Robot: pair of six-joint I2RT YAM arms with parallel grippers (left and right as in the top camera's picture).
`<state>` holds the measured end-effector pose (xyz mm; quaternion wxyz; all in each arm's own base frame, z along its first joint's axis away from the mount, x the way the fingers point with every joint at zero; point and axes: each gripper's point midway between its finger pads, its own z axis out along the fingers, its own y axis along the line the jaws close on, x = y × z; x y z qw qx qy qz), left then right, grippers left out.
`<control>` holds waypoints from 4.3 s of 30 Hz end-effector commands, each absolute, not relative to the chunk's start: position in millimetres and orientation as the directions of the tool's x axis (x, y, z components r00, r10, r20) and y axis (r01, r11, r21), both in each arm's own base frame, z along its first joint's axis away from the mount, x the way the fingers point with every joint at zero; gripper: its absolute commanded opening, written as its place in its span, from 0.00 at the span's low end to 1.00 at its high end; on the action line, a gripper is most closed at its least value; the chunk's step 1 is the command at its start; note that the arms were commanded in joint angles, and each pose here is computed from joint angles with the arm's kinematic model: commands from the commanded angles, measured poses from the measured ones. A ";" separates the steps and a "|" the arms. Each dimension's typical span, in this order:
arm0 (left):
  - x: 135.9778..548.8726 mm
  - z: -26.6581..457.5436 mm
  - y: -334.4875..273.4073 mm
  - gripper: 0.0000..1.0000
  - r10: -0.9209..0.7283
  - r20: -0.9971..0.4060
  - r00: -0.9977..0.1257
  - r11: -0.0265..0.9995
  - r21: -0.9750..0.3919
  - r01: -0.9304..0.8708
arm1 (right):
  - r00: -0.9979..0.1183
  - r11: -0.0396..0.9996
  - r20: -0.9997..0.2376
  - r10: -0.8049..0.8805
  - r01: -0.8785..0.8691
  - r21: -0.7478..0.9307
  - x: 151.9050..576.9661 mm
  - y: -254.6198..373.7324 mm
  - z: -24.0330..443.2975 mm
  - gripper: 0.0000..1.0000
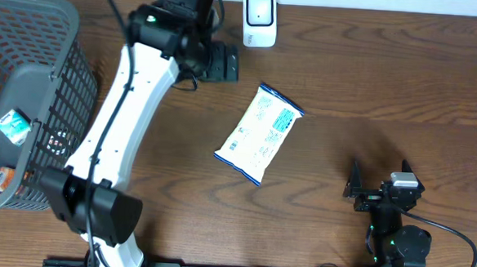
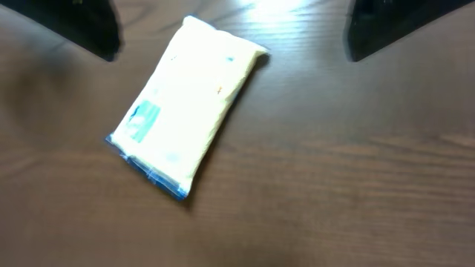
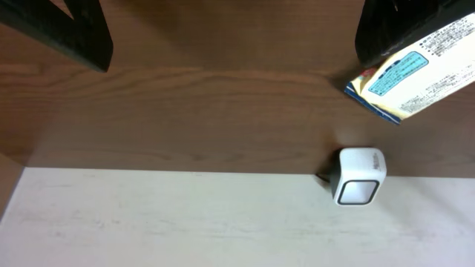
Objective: Scan the item barcode
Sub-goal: 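Carry the white-and-blue bag toward the scanner with the left gripper, then hold the bag in front of the scanner, then release it on the table, then move the left gripper back into the grey basket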
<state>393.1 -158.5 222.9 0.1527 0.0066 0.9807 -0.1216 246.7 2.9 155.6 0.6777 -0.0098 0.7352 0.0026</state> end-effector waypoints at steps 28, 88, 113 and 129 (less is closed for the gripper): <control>341.8 13.0 -247.4 0.61 0.297 0.206 -0.932 0.873 -0.453 0.178 | -0.084 1.000 -0.996 -0.001 -0.017 0.000 246.5 3.5 154.6 0.99; 399.7 320.8 -121.2 0.98 -0.253 -0.603 -0.756 0.952 -0.296 -0.082 | -0.084 1.000 -0.996 -0.001 -0.017 0.000 246.5 3.4 154.6 0.99; 316.4 388.0 148.2 0.98 -0.620 -0.722 -0.308 0.667 -0.278 -0.691 | -0.084 1.000 -0.996 -0.001 -0.017 0.000 246.5 3.5 154.6 0.99; 249.9 295.2 291.1 0.98 -0.778 -0.603 -0.176 0.249 -0.039 -0.968 | -0.084 1.000 -0.996 -0.001 -0.017 0.000 246.5 3.5 154.4 0.99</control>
